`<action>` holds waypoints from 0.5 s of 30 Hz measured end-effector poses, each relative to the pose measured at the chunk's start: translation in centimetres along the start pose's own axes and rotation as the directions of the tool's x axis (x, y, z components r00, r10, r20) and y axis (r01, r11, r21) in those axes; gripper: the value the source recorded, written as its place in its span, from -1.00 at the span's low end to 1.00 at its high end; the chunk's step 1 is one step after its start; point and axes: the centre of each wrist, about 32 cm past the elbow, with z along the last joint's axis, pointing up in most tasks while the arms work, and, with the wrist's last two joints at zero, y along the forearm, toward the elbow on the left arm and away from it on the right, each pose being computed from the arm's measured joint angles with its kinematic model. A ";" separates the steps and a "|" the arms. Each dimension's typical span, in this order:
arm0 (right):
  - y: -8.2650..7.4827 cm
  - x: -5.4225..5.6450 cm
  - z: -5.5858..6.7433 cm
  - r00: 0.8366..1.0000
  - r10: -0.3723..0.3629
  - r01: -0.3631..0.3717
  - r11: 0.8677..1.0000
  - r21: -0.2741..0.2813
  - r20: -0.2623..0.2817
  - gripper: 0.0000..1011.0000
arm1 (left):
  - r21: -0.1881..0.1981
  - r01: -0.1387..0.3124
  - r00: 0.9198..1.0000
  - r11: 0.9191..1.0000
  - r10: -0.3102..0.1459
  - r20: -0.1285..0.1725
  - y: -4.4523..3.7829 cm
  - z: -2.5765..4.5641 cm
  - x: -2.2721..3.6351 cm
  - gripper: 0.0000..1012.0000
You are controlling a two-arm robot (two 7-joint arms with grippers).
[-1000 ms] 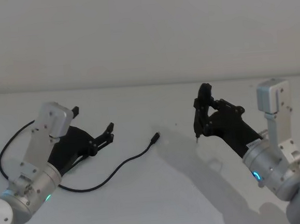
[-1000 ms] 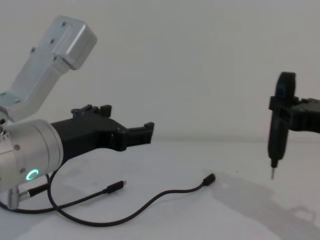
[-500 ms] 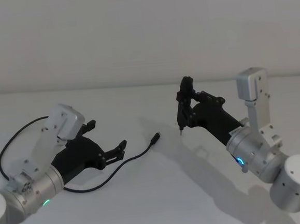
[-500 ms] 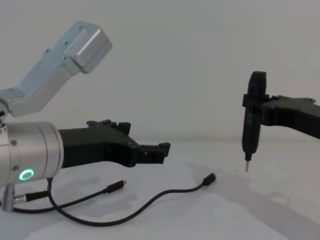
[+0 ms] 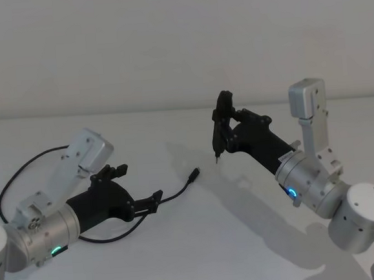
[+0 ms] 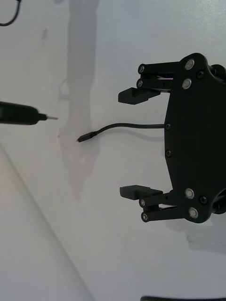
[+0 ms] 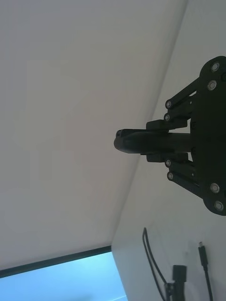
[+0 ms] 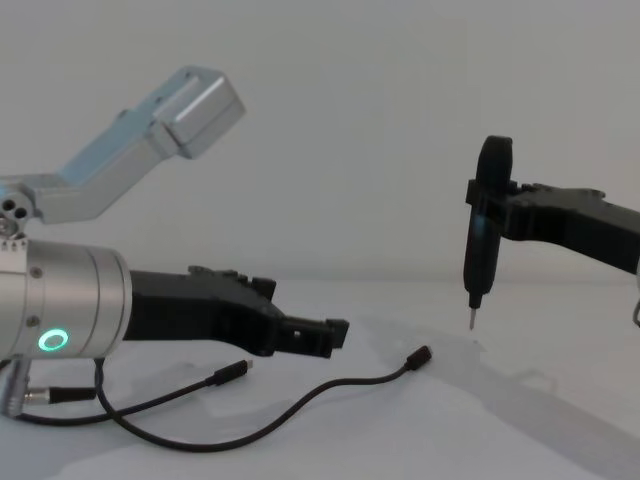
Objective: Pick up the data cable with the one hand.
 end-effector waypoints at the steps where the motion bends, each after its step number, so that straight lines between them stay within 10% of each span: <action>1: 0.0 0.0 0.0 1.000 0.002 -0.002 1.000 0.002 0.000 -0.46 | 0.007 0.005 1.000 1.000 -0.005 -0.003 -0.07 0.00 0.07 0.98; 15: 0.8 0.5 0.0 0.999 0.044 -0.044 0.999 0.028 0.003 -0.46 | 0.076 0.057 0.998 0.996 -0.055 -0.033 -1.73 -0.33 0.69 0.98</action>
